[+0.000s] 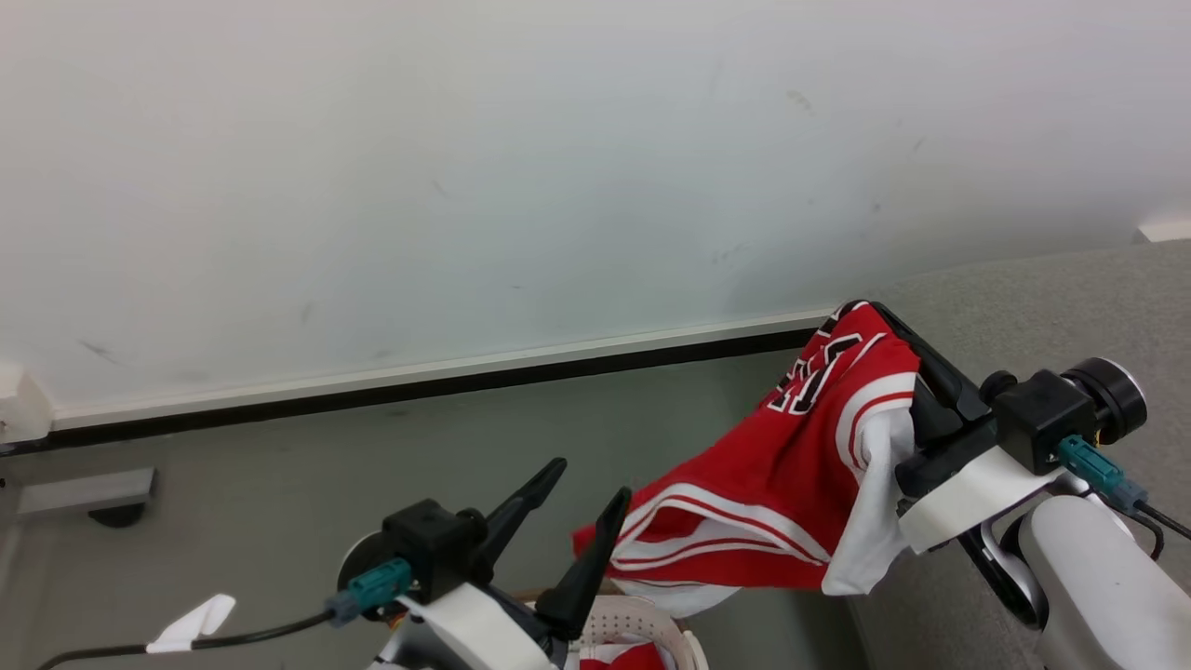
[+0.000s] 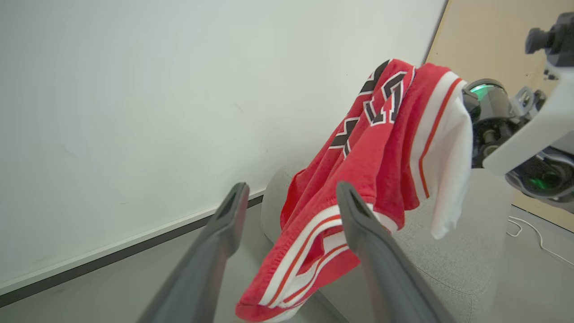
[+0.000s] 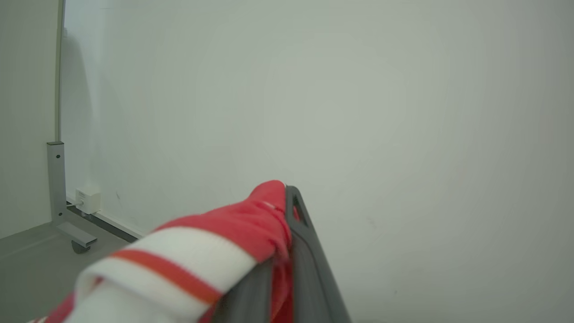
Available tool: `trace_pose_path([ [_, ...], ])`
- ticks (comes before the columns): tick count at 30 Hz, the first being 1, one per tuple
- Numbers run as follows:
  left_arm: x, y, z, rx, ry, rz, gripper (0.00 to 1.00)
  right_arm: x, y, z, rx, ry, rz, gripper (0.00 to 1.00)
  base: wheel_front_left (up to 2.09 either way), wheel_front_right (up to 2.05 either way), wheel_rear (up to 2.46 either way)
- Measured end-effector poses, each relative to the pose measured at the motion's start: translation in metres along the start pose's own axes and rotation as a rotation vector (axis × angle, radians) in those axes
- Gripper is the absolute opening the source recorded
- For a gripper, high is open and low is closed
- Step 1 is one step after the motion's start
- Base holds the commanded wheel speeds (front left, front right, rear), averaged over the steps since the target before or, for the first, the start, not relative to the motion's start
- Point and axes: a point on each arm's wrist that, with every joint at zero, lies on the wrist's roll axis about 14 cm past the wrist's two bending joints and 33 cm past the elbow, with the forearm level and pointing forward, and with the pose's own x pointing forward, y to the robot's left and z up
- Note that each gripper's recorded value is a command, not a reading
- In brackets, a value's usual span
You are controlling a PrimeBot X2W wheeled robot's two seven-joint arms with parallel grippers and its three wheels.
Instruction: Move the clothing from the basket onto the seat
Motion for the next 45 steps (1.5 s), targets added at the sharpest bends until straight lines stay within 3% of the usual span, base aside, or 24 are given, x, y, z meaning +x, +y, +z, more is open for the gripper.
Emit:
trace_pose_path([
  [18, 0.014, -0.021, 0.0, -0.02, -0.006, -0.078, 1.0, -0.02, -0.022, -0.003, -0.021, 0.02, -0.059, 0.0, 0.0, 0.0, 0.0],
  [30, 0.038, -0.051, -0.004, -0.071, -0.005, -0.221, 1.0, -0.041, -0.06, -0.006, -0.048, 0.039, -0.172, 0.0, 0.0, 0.0, 0.0],
  [38, 0.06, -0.054, -0.012, -0.099, 0.009, -0.328, 1.0, -0.035, -0.098, -0.017, -0.075, 0.051, -0.27, 0.0, 0.0, 0.0, 0.0],
  [45, 0.084, -0.027, -0.022, -0.113, -0.009, -0.379, 1.0, 0.0, -0.152, -0.031, -0.149, 0.052, -0.372, 0.0, 0.0, 0.0, 0.0],
])
